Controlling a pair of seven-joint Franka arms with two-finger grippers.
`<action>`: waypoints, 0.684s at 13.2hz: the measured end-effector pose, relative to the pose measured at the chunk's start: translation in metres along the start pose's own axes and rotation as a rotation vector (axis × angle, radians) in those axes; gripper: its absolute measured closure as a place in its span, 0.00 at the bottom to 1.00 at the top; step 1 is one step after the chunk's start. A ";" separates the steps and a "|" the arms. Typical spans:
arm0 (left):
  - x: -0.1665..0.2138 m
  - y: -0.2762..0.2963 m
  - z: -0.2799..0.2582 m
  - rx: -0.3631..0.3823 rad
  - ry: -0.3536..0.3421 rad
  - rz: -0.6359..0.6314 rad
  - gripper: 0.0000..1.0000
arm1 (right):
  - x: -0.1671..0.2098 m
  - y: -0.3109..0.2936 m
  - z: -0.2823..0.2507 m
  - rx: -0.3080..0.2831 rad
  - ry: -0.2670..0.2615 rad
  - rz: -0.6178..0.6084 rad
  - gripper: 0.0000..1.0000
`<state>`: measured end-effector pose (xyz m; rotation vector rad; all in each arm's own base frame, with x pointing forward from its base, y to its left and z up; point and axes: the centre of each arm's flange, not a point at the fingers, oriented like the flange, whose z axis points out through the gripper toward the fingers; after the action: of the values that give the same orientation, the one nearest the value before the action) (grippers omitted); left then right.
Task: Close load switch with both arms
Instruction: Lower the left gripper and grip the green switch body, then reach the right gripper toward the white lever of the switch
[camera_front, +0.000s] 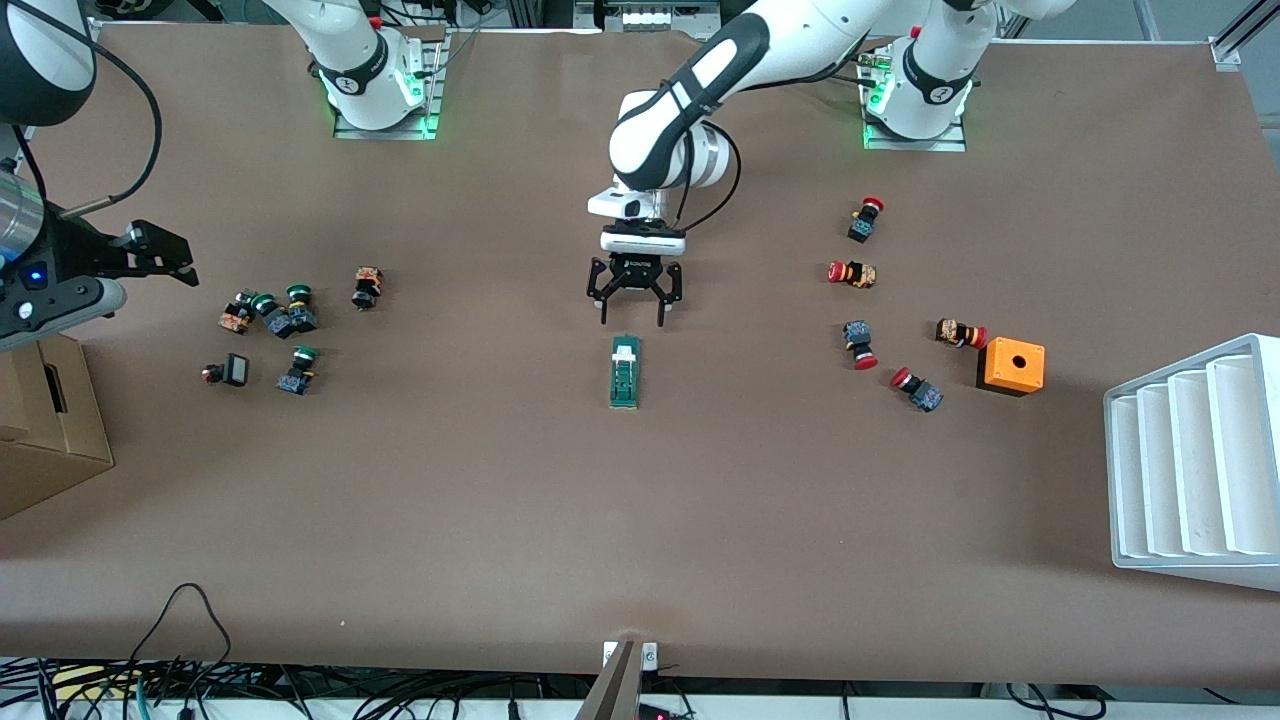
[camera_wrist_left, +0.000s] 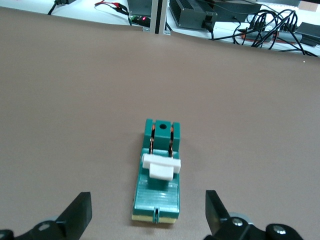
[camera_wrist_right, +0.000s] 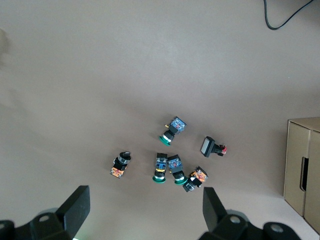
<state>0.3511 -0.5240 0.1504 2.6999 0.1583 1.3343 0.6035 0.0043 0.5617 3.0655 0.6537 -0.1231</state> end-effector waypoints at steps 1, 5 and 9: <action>-0.008 -0.001 0.002 -0.006 0.019 -0.002 0.00 | 0.002 0.000 0.003 0.001 -0.004 -0.001 0.00; -0.028 -0.007 0.012 -0.021 0.075 0.017 0.00 | 0.011 0.003 0.012 -0.008 0.017 -0.009 0.00; -0.036 -0.010 0.026 -0.034 0.137 0.036 0.00 | 0.029 -0.001 0.020 0.017 0.082 0.044 0.01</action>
<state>0.3493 -0.5208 0.1054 2.5957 0.0993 1.5192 0.6275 0.0169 0.5391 3.1129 0.5901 -0.0030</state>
